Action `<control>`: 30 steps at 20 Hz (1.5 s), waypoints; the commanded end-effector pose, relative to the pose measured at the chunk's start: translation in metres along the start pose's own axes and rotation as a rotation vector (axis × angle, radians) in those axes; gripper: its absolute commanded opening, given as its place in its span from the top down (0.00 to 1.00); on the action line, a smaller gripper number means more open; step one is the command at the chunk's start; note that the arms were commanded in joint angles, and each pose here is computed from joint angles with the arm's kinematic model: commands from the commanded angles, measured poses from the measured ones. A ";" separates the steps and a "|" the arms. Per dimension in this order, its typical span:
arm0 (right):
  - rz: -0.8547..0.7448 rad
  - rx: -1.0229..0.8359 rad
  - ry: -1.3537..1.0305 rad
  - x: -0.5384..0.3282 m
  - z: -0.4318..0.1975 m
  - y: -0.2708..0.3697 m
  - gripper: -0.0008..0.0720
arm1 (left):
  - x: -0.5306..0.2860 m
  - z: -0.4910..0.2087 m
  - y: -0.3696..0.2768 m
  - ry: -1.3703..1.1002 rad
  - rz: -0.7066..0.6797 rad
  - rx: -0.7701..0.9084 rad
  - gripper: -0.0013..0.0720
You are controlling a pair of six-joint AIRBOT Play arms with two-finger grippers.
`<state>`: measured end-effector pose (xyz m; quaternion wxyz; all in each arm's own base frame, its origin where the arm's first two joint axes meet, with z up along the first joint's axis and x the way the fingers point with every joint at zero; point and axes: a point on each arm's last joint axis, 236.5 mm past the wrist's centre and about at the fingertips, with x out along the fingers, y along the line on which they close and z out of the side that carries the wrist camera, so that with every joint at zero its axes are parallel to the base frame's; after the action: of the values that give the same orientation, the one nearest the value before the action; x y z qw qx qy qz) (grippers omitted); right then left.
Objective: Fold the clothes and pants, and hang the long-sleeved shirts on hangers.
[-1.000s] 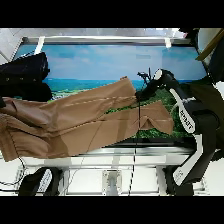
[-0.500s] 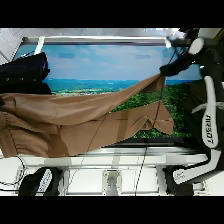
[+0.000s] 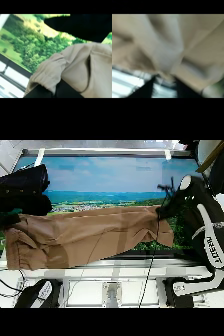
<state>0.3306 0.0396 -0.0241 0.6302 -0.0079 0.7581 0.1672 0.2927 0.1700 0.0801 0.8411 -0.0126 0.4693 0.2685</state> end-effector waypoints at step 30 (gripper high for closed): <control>0.333 0.435 -0.540 0.018 0.165 -0.105 0.42 | 0.025 0.018 -0.013 -0.063 -0.023 0.027 0.96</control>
<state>0.5009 -0.0124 -0.0954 0.7517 0.2952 0.5819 0.0959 0.3234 0.1751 0.0675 0.8584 0.0025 0.4460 0.2534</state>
